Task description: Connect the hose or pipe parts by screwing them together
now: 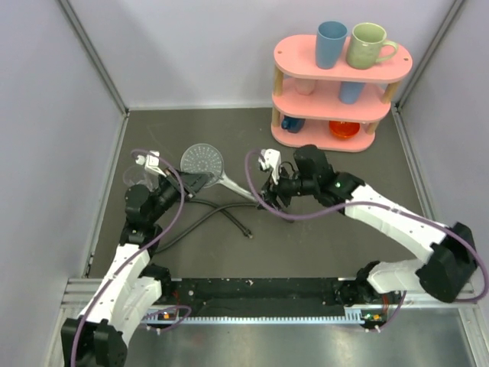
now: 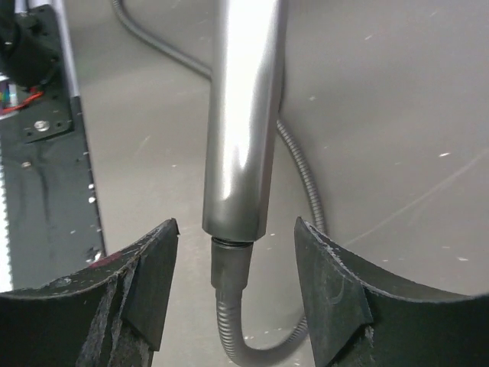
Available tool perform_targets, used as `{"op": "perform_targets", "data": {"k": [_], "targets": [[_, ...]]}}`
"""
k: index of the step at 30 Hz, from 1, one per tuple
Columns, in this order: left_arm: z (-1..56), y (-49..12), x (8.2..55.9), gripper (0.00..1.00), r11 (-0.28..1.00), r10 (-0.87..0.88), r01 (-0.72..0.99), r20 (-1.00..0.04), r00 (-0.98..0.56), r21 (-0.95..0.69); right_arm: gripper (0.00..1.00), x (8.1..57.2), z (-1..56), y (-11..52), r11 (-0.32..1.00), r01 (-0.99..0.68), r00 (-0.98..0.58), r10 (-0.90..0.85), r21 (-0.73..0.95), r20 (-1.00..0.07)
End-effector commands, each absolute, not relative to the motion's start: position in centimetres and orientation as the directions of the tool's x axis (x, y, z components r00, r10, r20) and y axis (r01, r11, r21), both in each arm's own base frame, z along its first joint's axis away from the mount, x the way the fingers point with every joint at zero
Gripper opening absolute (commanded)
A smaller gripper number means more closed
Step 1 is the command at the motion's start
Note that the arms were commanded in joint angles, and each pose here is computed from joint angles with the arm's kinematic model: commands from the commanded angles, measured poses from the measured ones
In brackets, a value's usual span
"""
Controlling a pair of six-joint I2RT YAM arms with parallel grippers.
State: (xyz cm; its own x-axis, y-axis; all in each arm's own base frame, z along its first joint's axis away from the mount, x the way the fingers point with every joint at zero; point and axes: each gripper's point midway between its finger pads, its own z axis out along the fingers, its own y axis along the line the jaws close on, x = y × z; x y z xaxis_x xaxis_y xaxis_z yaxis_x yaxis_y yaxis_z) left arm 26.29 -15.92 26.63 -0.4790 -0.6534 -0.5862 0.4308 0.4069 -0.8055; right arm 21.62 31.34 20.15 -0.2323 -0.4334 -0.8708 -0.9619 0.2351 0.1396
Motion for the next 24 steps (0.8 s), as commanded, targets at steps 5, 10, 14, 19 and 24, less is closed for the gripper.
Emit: {"op": "perform_targets", "data": {"k": [5,10,14,19,24], "targets": [[27.4,-14.4,26.2,0.0,0.409,-0.745,0.119,-0.406,-0.529,-0.905,0.63,22.7,24.7,31.3,0.452,-0.746,0.226,-0.519,-0.489,-0.825],[26.3,-14.0,25.9,0.0,0.394,-0.775,-0.072,-0.289,-0.561,-0.916,0.6,21.9,24.3,32.1,0.436,-0.659,0.298,-0.597,-0.613,-0.745],[27.0,-12.8,26.0,0.0,0.427,-0.797,-0.115,-0.313,-0.516,-0.897,0.54,22.3,23.7,32.2,0.43,-0.579,0.311,-0.67,-0.693,-0.675],[26.2,-12.4,25.7,0.0,0.437,-0.805,-0.175,-0.297,-0.514,-0.882,0.44,22.5,23.1,33.0,0.392,-0.521,0.333,-0.725,-0.759,-0.603],[25.1,-12.5,25.6,0.0,0.433,-0.804,-0.207,-0.272,-0.529,-0.877,0.44,22.8,22.3,32.9,0.385,-0.514,0.303,-0.755,-0.767,-0.582]]}}
